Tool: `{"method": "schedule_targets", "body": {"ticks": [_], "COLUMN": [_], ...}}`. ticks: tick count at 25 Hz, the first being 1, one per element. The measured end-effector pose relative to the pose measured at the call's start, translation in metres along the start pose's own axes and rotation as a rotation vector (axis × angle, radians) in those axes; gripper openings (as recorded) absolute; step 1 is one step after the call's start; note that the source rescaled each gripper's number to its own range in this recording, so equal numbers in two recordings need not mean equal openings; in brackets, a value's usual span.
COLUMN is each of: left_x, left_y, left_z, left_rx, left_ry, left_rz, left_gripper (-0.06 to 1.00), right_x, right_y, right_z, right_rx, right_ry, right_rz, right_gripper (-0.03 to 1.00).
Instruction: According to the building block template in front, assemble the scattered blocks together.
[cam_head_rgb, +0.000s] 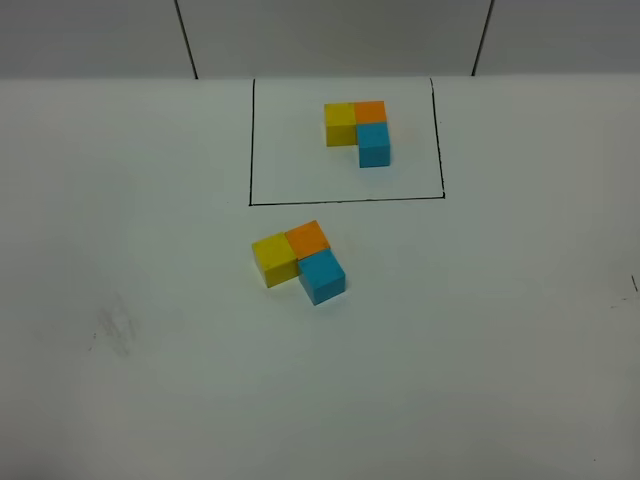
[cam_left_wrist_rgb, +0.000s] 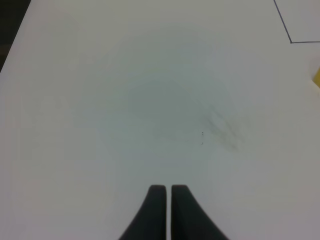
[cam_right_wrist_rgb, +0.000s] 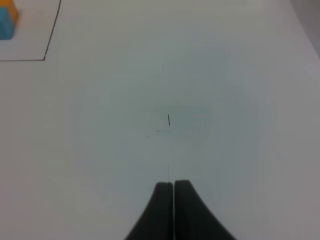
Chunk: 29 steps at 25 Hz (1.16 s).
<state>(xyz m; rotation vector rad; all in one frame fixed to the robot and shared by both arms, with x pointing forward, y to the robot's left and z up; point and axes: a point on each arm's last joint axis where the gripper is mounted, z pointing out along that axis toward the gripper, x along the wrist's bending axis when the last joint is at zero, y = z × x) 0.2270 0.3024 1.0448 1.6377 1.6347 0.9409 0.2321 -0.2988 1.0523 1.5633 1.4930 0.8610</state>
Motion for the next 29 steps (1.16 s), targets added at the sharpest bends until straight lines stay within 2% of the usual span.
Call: {"method": "schedule_targets", "body": {"ticks": [29], "left_x": [0.0000], "left_y": [0.0000], "left_z": [0.0000], "left_rx": [0.000], "left_ry": [0.000], "left_rz": [0.000], "left_gripper": [0.00], "right_x": [0.0000], "right_y": [0.0000], "right_z": [0.0000], "right_rx": [0.000], "right_ry": [-0.002], "right_rz": [0.001], "right_gripper": [0.00]}}
